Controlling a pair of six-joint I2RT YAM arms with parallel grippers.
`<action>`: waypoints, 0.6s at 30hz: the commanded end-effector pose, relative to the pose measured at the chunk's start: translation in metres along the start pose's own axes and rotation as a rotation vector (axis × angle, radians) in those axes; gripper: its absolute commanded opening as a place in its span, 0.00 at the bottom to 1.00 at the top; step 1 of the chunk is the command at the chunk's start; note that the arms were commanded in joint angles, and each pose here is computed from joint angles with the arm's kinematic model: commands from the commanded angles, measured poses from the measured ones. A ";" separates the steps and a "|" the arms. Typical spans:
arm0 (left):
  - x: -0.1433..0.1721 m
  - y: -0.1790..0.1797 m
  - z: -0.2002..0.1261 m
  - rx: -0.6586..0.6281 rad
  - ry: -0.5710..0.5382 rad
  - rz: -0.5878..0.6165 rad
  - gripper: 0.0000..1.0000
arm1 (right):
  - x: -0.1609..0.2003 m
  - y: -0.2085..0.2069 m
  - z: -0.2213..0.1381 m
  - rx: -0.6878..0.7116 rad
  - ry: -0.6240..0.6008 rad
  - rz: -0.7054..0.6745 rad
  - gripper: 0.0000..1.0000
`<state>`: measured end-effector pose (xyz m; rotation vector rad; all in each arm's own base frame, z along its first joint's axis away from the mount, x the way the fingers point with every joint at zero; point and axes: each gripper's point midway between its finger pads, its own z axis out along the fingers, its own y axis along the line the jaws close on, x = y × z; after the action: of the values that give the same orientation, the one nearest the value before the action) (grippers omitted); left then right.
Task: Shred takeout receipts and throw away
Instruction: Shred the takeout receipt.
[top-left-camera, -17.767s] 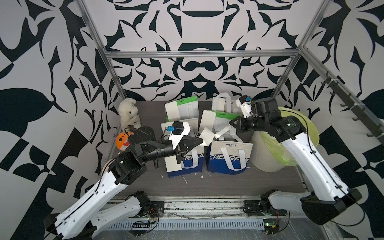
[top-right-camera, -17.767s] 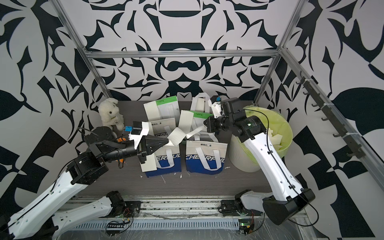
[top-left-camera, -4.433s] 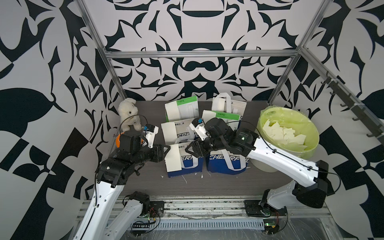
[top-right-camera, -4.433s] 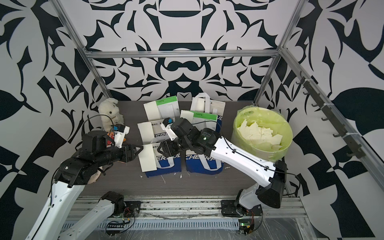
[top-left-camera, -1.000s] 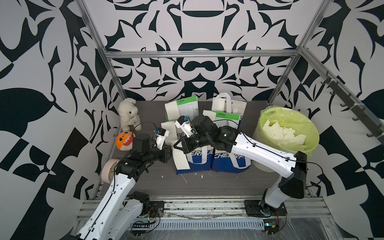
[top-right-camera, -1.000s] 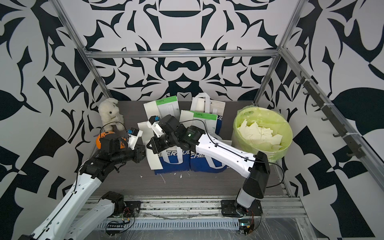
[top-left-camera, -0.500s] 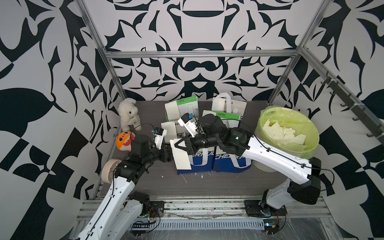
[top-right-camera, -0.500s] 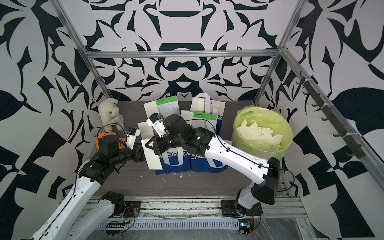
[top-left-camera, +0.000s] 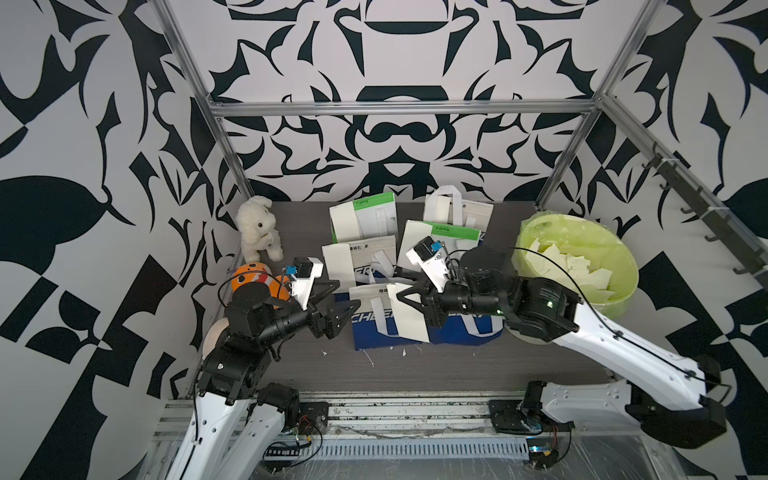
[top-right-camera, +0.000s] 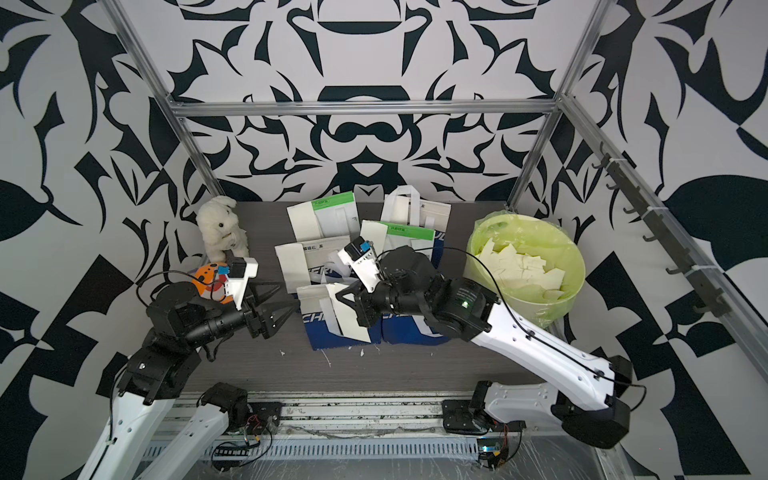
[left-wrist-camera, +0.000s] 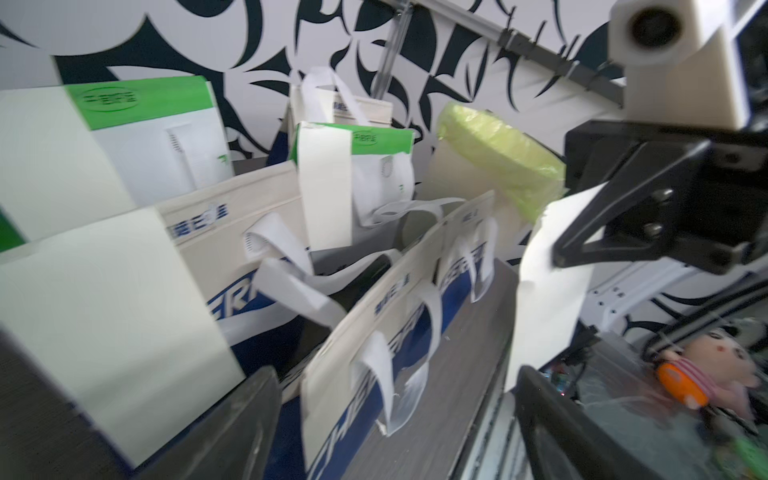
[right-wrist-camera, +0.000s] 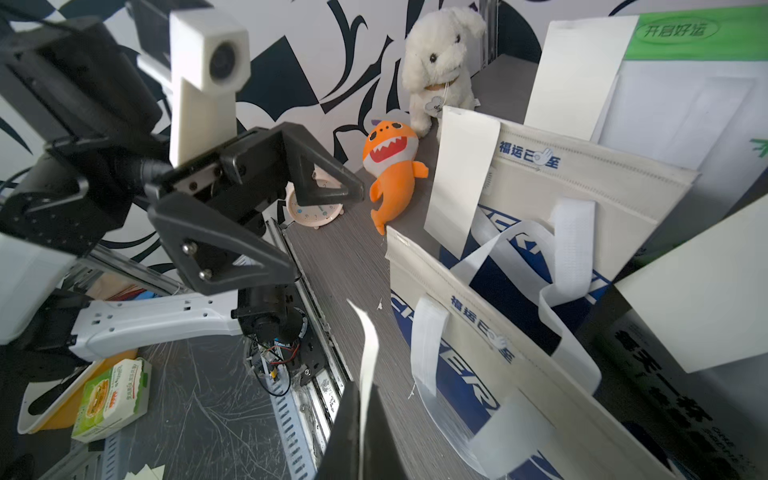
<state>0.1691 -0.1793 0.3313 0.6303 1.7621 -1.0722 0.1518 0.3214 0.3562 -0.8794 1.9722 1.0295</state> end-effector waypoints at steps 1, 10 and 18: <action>-0.024 -0.036 0.002 0.189 0.001 -0.040 0.84 | -0.015 0.013 -0.018 -0.065 -0.136 -0.065 0.00; -0.026 -0.077 0.037 0.298 0.071 0.028 0.79 | -0.004 0.016 -0.024 -0.098 -0.136 -0.071 0.00; -0.013 -0.091 0.071 0.340 0.093 0.038 0.72 | 0.001 0.022 -0.026 -0.135 -0.120 -0.075 0.00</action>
<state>0.1302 -0.2792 0.3544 0.9503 1.7301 -1.3626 0.1313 0.3074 0.3598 -0.9137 1.8466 1.1185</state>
